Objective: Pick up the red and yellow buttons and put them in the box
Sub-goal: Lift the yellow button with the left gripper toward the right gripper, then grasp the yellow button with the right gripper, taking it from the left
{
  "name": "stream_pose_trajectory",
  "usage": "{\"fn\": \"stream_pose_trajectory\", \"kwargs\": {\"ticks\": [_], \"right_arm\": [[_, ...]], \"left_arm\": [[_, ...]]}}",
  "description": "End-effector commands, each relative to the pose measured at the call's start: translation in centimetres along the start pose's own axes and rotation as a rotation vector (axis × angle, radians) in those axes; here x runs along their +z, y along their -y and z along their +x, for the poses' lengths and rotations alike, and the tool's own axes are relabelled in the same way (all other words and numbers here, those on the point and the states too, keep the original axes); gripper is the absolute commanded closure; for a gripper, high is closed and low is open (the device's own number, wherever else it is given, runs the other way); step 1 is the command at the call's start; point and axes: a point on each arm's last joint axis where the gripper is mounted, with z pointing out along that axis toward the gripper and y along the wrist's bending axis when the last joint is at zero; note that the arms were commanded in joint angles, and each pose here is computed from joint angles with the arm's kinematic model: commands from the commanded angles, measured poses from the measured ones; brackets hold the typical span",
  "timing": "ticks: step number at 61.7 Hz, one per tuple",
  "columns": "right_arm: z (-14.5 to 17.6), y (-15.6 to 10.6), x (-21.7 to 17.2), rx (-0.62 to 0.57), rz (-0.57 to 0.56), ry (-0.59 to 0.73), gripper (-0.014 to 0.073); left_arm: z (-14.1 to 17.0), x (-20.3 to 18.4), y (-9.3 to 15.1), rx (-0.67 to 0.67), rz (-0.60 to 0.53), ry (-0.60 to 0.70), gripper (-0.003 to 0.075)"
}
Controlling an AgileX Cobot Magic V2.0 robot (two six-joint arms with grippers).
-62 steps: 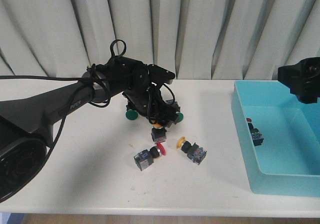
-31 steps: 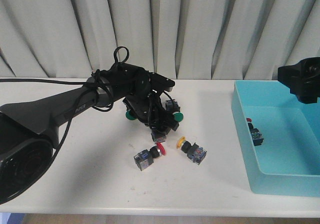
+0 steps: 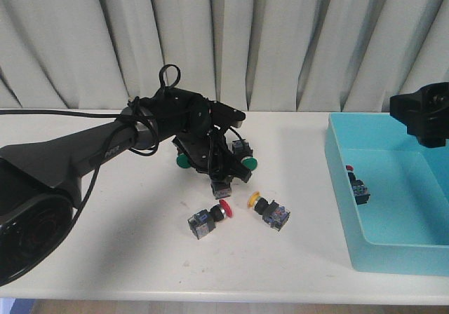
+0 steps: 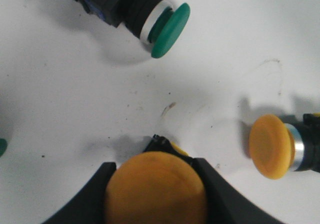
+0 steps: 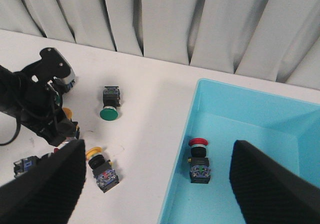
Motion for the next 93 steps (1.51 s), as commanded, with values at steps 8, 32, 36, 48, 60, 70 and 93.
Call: {"fn": "stream_pose_trajectory", "kwargs": {"ticks": [8, 32, 36, 48, 60, 70, 93], "right_arm": [[-1.3, -1.6, -0.3, -0.193, -0.055, 0.093, 0.0012], [-0.6, -6.0, 4.7, -0.443, -0.168, -0.002, 0.0012], [-0.4, -6.7, 5.5, -0.465, -0.191, -0.011, 0.0012], [-0.5, -8.7, 6.6, -0.515, -0.244, 0.049, 0.0012], [-1.3, -9.2, 6.5, -0.537, -0.249, 0.142, 0.0012], [-1.4, -9.2, 6.5, -0.552, -0.243, 0.162, 0.0012], [-2.1, -9.4, 6.5, -0.516, -0.245, 0.240, 0.0012]], "left_arm": [[-2.9, -10.0, 1.5, -0.013, 0.047, 0.232, 0.0727], [-1.8, -23.7, 4.1, -0.034, 0.199, 0.383, 0.0726], [-1.3, -25.8, 4.3, -0.024, 0.202, 0.414, 0.0726], [0.0, -31.1, 5.4, -0.034, 0.292, 0.517, 0.0726], [0.7, -33.1, 7.1, -0.071, 0.384, 0.556, 0.0725], [1.2, -31.3, 8.0, -0.097, 0.398, 0.496, 0.0721], [1.0, -30.8, 8.8, -0.175, 0.529, 0.480, 0.0713]]}}
